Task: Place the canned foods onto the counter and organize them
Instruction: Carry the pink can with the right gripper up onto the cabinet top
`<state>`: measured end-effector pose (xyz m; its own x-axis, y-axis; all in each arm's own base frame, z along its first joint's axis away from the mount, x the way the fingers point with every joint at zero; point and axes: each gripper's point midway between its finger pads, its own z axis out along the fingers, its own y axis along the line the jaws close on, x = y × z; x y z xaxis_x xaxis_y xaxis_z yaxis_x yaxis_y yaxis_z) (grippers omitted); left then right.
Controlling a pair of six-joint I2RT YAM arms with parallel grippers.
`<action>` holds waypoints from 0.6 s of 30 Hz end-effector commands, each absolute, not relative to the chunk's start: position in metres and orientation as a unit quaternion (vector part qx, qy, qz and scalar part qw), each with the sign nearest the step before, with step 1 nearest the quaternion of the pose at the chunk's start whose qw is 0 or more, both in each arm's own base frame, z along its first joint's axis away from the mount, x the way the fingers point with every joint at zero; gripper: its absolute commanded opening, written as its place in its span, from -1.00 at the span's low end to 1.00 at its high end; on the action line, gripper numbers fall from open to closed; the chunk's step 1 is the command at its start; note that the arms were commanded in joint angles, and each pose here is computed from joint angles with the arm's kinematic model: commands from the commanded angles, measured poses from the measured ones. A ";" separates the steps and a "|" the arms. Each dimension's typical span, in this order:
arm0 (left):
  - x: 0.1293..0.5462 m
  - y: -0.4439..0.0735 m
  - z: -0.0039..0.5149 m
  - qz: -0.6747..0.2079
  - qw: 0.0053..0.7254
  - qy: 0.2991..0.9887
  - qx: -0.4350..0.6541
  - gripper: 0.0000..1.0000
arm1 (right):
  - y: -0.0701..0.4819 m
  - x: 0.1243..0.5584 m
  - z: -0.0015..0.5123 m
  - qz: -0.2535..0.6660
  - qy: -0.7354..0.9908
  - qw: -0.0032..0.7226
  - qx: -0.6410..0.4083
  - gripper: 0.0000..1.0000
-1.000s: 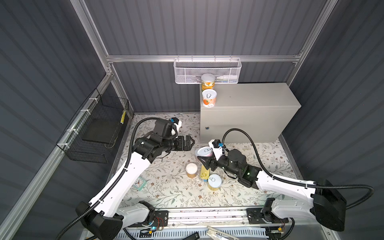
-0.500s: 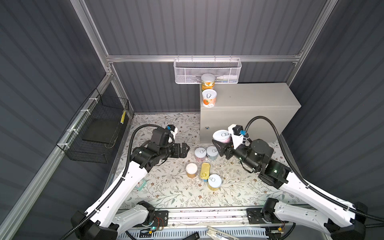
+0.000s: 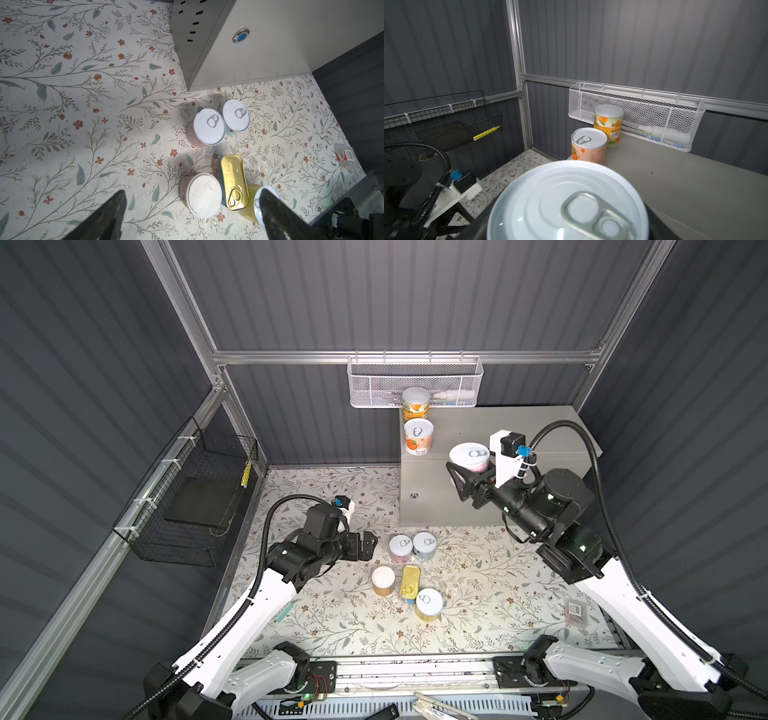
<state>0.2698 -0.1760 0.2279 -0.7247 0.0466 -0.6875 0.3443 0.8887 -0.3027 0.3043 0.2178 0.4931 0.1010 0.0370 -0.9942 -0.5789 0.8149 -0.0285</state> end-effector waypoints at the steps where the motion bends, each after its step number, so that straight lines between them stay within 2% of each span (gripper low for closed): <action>1: 0.269 -0.175 0.227 -0.217 0.362 0.900 0.107 0.99 | 0.220 0.316 0.530 0.222 0.594 0.741 -0.221 0.30; 6: 0.270 -0.169 0.224 -0.200 0.366 0.902 0.107 0.99 | 0.226 0.350 0.545 0.206 0.578 0.758 -0.219 0.32; 18: 0.277 -0.163 0.220 -0.166 0.366 0.908 0.116 0.99 | 0.225 0.434 0.547 0.167 0.572 0.782 -0.184 0.31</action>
<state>0.2713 -0.1691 0.2158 -0.7213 0.0687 -0.6892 0.3338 0.9063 -0.2591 0.4409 0.2425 0.4815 0.1098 -0.0290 -0.9935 -0.5176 0.8517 -0.0821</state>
